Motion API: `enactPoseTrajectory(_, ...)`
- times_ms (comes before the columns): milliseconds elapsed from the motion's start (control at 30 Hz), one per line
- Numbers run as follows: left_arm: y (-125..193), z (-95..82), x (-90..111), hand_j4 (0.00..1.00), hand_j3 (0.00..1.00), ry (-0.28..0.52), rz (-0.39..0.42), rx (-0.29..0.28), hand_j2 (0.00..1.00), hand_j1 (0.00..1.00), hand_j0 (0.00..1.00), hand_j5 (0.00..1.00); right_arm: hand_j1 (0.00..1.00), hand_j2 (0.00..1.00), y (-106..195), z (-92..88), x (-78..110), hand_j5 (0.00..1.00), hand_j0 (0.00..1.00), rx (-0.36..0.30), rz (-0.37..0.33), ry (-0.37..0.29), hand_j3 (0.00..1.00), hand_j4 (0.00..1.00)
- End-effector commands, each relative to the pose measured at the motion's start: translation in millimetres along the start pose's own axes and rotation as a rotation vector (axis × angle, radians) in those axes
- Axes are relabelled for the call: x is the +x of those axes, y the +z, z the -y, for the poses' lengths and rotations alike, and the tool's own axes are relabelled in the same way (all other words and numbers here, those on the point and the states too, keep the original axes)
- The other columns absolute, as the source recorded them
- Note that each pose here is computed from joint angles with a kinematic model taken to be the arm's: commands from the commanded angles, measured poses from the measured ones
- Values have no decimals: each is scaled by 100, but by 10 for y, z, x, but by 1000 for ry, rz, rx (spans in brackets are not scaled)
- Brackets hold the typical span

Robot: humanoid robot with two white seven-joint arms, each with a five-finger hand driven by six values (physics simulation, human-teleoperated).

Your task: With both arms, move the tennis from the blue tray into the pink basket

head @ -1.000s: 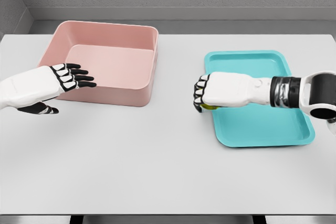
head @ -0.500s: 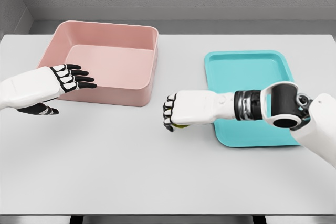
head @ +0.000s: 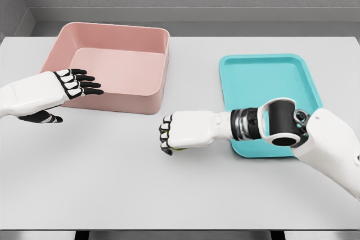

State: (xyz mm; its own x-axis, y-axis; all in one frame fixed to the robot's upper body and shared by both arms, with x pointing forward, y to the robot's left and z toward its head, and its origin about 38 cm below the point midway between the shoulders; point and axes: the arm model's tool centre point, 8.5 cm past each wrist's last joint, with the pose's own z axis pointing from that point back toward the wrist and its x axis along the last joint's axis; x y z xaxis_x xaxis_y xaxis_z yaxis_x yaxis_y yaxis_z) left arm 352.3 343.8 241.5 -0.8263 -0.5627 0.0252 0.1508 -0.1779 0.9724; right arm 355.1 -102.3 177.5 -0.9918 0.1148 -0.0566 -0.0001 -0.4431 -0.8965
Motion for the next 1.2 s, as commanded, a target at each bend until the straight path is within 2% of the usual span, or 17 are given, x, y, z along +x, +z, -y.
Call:
enactPoseTrajectory(0, 6, -7, -3, 100, 100, 4, -1, 3, 100, 100, 100, 100, 46, 46, -70, -37, 35, 46, 46, 11, 12, -2, 46, 46)
enactPoseTrajectory(333, 0, -8, 2, 100, 100, 4, 1, 5, 100, 100, 100, 100, 48, 48, -53, -101, -48, 48, 48, 27, -8, -21, 48, 48)
enactPoseTrajectory(500, 4, -9, 1, 100, 100, 4, 0, 4, 100, 100, 100, 100, 59, 59, -48, -140, -91, 59, 59, 35, -18, -34, 59, 59)
enactPoseTrajectory(533, 4, -9, 1, 100, 100, 4, 0, 4, 100, 100, 100, 100, 64, 64, -64, -123, -87, 64, 64, 29, -16, -33, 64, 64)
enactPoseTrajectory(567, 4, -9, 1, 100, 100, 4, 0, 4, 100, 100, 100, 100, 76, 76, -73, -128, -93, 76, 76, 30, -17, -35, 76, 76)
enactPoseTrajectory(633, 4, -9, 1, 100, 100, 4, 0, 4, 100, 100, 100, 100, 84, 84, -72, -136, -99, 84, 84, 32, -18, -37, 84, 84)
enactPoseTrajectory(800, 9, -15, -3, 100, 100, 2, -1, 4, 100, 100, 100, 100, 86, 86, -68, -152, -115, 86, 86, 40, -27, -32, 86, 86)
enactPoseTrajectory(833, 9, -15, -3, 100, 100, 2, -1, 4, 100, 100, 100, 100, 89, 89, -64, -157, -124, 89, 89, 41, -29, -34, 89, 89)
enactPoseTrajectory(1033, 18, -18, -6, 100, 100, 1, -3, 1, 100, 100, 100, 100, 90, 90, -53, -196, -156, 90, 90, 54, -41, -35, 90, 90)
enactPoseTrajectory(1067, 18, -18, -6, 100, 100, 1, -3, 1, 100, 100, 100, 100, 97, 97, -50, -197, -161, 97, 97, 57, -45, -31, 97, 97)
enactPoseTrajectory(1167, 18, -18, -6, 100, 100, 1, -3, 1, 100, 100, 100, 100, 99, 99, 3, -179, -198, 99, 99, 55, -61, -26, 99, 99)
